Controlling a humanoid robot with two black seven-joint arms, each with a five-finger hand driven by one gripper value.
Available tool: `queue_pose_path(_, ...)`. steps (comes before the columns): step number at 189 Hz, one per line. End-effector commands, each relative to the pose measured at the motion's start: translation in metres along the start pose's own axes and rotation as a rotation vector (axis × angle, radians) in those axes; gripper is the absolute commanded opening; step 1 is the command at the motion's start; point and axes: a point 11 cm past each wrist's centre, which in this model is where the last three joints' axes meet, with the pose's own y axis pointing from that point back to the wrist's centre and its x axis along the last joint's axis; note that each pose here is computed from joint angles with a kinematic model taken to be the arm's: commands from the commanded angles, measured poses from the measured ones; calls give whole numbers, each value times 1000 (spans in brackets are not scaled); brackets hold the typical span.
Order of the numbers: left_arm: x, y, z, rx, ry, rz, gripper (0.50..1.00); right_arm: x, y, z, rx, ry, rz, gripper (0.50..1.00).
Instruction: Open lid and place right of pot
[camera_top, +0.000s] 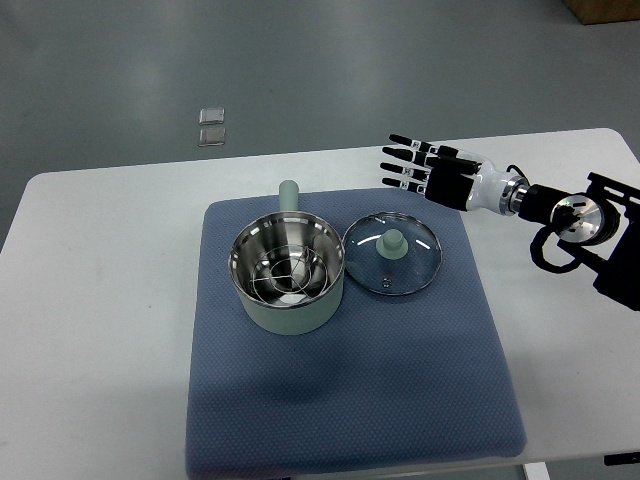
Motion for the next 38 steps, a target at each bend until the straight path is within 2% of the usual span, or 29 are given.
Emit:
queue_pose_path(1,0,0,0,0,0,0,1000,2,1,0,3,0,3,934)
queue_pose_path(38,0,0,0,0,0,0,1000,5,3,1,-4,13,9,934)
